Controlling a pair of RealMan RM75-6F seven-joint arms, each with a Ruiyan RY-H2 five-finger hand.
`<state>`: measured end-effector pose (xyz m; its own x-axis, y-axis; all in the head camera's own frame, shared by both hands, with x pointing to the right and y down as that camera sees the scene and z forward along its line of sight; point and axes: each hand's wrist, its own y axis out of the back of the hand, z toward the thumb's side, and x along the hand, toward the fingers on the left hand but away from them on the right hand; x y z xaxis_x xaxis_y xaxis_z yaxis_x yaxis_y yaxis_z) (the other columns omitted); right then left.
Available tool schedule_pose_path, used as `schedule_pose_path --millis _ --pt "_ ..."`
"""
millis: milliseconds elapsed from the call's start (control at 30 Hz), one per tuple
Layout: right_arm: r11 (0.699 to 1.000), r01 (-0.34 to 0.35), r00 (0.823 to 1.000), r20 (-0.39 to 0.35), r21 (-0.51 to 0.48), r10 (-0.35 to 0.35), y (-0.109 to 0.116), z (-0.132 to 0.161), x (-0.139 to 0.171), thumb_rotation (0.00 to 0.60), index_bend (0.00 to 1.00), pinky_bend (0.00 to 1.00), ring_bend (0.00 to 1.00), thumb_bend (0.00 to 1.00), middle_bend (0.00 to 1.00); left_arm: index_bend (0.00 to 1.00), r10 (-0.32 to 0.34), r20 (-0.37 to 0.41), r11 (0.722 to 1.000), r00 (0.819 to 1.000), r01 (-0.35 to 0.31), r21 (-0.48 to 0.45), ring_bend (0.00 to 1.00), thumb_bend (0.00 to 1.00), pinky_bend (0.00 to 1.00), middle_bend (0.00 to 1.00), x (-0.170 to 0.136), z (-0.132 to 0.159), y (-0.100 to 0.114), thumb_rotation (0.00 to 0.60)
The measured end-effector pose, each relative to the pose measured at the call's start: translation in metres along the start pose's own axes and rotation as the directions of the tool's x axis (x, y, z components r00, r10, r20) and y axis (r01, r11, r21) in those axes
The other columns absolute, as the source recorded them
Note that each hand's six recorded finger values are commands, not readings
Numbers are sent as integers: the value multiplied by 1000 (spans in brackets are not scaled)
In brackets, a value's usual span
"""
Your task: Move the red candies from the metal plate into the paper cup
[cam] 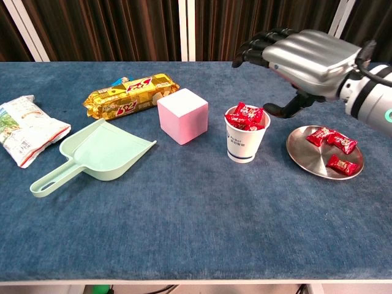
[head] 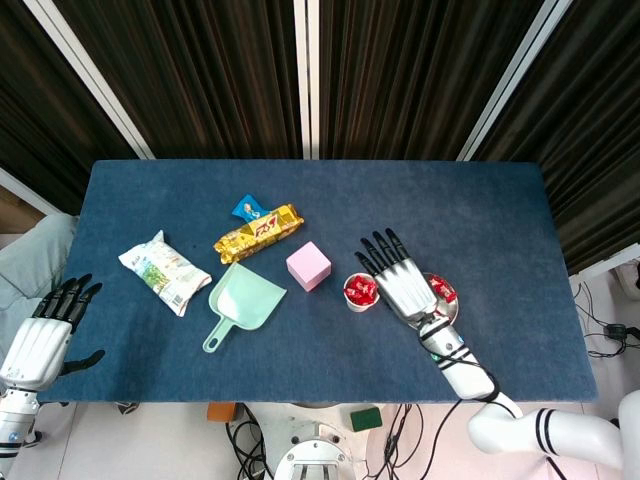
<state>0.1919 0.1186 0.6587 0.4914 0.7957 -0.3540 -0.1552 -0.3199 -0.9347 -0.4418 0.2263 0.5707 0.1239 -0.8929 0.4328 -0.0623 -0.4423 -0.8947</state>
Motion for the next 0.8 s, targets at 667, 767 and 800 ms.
schedule_pose_path --millis 667,767,800 --pt "987 58 877 480 -147 20 -24 -180 222 600 0 0 0 343 0 91 29 -18 1000 999 -28 8 1 98 151 31 -1 0 3 600" --pt "989 75 858 513 -125 0 -16 -190 248 600 0 0 0 345 0 90 30 -16 999 999 -30 12 1 97 151 31 -1 1 2 600" --pt "990 80 855 519 -119 -7 -13 -193 254 600 0 0 0 345 0 90 30 -15 999 999 -29 14 1 97 151 31 -2 2 2 600"
